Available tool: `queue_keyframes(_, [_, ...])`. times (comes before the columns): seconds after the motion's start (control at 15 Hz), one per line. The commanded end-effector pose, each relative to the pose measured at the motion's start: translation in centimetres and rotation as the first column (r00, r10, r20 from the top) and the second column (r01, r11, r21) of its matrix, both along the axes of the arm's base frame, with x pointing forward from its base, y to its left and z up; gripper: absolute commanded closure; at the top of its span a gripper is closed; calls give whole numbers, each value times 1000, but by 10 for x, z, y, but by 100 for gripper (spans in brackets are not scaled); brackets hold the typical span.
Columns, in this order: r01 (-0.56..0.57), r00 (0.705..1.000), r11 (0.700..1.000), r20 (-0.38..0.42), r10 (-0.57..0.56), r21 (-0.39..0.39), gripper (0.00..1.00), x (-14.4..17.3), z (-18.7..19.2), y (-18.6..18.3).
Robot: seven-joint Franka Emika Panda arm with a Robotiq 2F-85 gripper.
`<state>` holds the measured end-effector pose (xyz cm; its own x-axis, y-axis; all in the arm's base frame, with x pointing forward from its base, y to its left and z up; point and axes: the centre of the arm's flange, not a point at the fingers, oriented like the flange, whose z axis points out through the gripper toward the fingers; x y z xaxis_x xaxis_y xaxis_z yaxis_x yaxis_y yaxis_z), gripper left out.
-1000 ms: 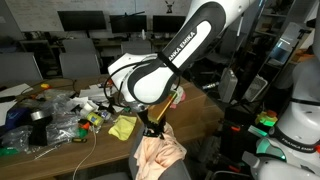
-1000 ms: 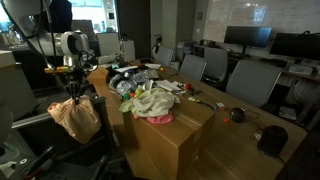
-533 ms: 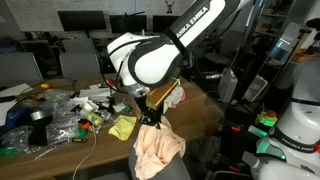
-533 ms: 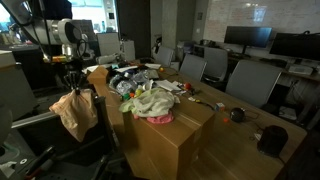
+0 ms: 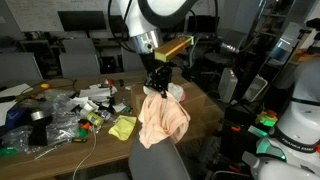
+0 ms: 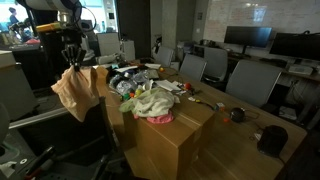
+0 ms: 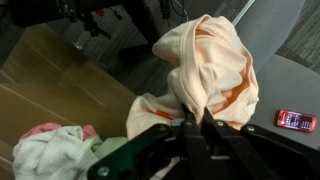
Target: Move the pink shirt, the green towel and the peach shirt on the top of the box respectively
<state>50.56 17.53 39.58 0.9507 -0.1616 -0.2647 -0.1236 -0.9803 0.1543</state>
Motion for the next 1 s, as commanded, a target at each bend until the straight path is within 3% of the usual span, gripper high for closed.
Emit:
queue_keyframes(0.0, [16,1000,1000,3,-16,-5,98,-1,51,-15])
queue_keyframes(0.27, [52,999,999,-2,-52,6,98,5,87,-34])
queue_keyframes(0.6, [161,986,984,24,-163,72,98,28,130,-92])
queue_keyframes(0.93, [295,948,934,58,-312,204,98,38,162,-167])
